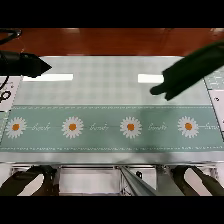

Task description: Fold the shirts.

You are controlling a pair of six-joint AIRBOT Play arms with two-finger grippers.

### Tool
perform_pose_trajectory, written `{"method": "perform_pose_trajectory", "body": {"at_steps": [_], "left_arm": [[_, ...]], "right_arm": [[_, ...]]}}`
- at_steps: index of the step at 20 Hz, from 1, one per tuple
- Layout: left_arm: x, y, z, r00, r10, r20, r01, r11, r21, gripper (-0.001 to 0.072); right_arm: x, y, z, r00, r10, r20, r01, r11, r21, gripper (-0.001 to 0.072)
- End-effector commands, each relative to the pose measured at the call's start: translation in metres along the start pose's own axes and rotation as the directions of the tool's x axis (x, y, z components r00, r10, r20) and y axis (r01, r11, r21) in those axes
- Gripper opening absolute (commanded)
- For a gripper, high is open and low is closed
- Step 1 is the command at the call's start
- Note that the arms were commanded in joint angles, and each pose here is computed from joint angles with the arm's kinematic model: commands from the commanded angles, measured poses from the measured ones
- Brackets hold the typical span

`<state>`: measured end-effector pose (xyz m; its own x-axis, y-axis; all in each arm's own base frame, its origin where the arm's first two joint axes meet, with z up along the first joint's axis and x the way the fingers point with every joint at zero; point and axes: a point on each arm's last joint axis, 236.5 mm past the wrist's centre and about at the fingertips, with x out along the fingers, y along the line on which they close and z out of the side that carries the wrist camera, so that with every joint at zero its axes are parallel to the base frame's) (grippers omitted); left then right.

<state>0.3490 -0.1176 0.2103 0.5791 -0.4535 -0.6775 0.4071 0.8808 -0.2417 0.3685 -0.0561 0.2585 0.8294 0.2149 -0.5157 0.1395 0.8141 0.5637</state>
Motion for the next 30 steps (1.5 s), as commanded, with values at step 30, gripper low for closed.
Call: {"method": "perform_pose_trajectory", "body": {"at_steps": [30], "left_arm": [[-0.01,0.037,0.02,0.991,0.089,0.095,-0.089,0.996,-0.005,0.0022]], "right_arm": [[-0.301,-0.272,-0.196,0.076,-0.677,-0.732,0.997,0.042,0.065,0.0044]]}}
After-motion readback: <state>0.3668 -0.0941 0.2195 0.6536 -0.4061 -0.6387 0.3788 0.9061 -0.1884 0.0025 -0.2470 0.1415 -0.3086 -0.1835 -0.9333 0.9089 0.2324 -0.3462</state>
